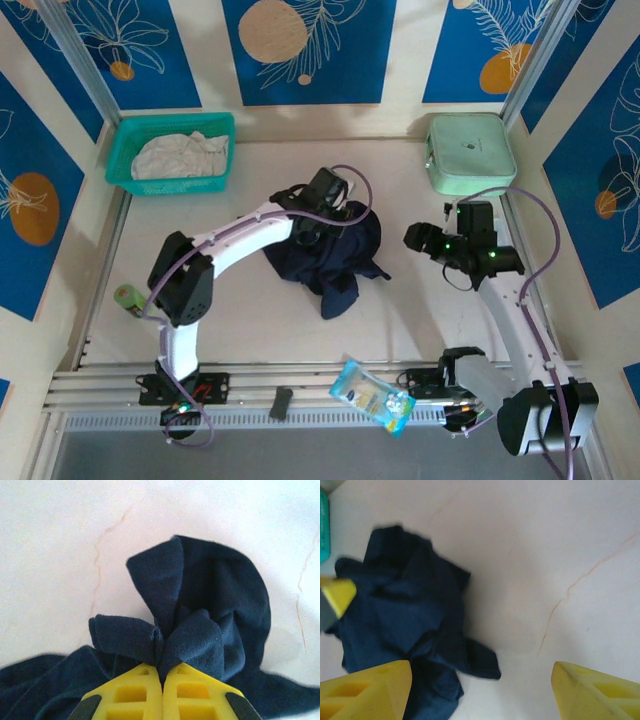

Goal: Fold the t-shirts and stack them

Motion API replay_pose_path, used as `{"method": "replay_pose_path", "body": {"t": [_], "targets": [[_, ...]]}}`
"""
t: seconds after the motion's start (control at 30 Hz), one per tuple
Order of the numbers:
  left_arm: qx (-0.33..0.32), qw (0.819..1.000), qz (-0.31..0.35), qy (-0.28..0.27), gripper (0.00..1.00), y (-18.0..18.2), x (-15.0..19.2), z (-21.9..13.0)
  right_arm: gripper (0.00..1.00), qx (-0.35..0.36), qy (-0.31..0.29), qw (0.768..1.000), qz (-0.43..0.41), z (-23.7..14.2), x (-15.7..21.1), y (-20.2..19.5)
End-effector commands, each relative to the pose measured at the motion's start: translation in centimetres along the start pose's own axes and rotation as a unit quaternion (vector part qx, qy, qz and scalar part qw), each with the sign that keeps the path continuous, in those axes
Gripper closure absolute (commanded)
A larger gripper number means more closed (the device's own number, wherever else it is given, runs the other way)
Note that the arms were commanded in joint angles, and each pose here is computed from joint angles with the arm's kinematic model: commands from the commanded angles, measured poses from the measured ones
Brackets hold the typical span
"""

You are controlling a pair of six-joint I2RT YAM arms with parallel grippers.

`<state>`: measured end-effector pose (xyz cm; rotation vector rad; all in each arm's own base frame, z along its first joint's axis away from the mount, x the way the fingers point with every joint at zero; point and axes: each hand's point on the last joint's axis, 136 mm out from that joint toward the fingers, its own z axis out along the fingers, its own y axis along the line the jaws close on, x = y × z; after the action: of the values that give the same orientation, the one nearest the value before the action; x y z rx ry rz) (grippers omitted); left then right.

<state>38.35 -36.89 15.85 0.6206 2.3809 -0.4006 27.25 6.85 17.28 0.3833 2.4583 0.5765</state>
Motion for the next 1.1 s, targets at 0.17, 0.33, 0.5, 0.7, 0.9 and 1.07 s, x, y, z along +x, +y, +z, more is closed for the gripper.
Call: {"method": "replay_pose_path", "body": {"t": [0.17, 0.33, 0.5, 0.7, 0.9, 1.07], "targets": [[-0.015, 0.996, -0.028, -0.085, 1.0, -0.2, -6.8, -3.7, 0.29, -0.04, 0.134, 0.99, 0.03, 3.0, 9.4, 2.2], [-0.024, 0.99, -0.017, -0.137, 1.0, 0.1, -9.9, -8.9, 0.29, -0.063, 0.186, 0.98, 0.007, 3.4, 13.4, 4.5], [-0.023, 0.986, -0.006, -0.163, 1.0, 0.0, -11.1, -11.8, 0.31, -0.058, 0.185, 0.981, 0.025, 4.4, 13.1, 5.4], [-0.032, 0.986, 0.006, -0.166, 1.0, 0.4, -10.7, -12.7, 0.32, -0.045, 0.095, 0.994, 0.009, 3.5, 4.6, 4.9], [-0.049, 0.986, 0.016, -0.162, 1.0, 1.1, -10.1, -12.7, 0.26, -0.109, 0.0, 0.978, -0.18, 1.7, -2.1, 7.9], [-0.052, 0.984, 0.018, -0.168, 1.0, 1.1, -10.4, -12.8, 0.28, -0.147, -0.047, 0.913, -0.378, 2.8, -1.4, 10.6]]}}
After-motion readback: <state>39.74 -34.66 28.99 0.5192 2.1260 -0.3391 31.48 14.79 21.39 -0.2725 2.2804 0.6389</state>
